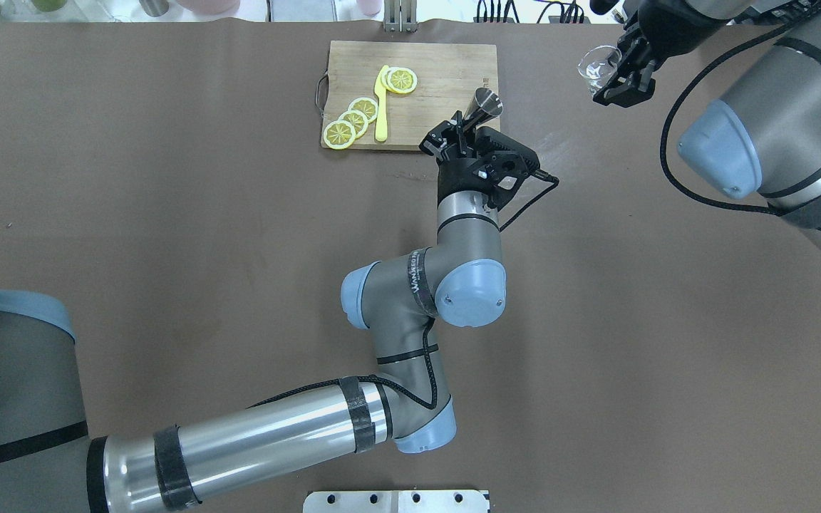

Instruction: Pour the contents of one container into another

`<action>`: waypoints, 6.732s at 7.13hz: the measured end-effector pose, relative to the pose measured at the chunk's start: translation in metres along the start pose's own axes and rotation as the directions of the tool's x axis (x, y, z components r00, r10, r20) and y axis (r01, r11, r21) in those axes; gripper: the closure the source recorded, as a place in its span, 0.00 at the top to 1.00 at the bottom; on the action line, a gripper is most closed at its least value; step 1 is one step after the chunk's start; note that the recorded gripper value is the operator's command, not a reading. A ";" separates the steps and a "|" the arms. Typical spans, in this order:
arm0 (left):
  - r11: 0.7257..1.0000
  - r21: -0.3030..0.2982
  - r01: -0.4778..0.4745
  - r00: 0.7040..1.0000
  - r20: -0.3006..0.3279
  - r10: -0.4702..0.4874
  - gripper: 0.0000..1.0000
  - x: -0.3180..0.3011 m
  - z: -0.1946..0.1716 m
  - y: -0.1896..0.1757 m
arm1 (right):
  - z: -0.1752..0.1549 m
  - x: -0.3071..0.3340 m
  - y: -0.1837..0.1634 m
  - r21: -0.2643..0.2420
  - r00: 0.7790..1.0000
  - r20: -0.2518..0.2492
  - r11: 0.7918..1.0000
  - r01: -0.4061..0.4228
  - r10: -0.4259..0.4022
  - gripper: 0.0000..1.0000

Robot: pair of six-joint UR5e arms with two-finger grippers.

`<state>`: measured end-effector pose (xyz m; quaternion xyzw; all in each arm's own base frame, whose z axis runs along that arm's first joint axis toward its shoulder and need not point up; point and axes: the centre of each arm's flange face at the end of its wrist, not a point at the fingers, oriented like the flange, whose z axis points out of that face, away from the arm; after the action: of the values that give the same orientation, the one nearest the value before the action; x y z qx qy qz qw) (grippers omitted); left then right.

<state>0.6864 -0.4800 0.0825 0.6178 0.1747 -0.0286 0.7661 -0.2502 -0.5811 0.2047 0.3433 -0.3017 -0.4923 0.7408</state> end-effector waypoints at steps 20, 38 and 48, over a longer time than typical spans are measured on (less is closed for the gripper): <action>1.000 0.003 0.004 1.000 -0.002 -0.004 0.00 -0.001 -0.001 -0.002 | 0.035 -0.013 -0.092 -0.086 0.999 0.033 0.996 0.039 -0.036 0.00; 1.000 0.002 0.005 1.000 -0.008 -0.005 0.00 0.003 -0.005 -0.001 | 0.044 -0.027 -0.106 -0.224 0.989 0.088 0.965 0.138 -0.121 0.00; 1.000 0.003 0.006 1.000 -0.007 -0.006 0.00 0.003 -0.005 -0.001 | 0.047 -0.041 -0.119 -0.302 0.979 0.099 0.932 0.199 -0.177 0.00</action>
<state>0.6877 -0.4752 0.0797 0.6185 0.1794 -0.0288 0.7645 -0.3624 -0.5859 0.1316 0.2322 -0.2122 -0.6139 0.7240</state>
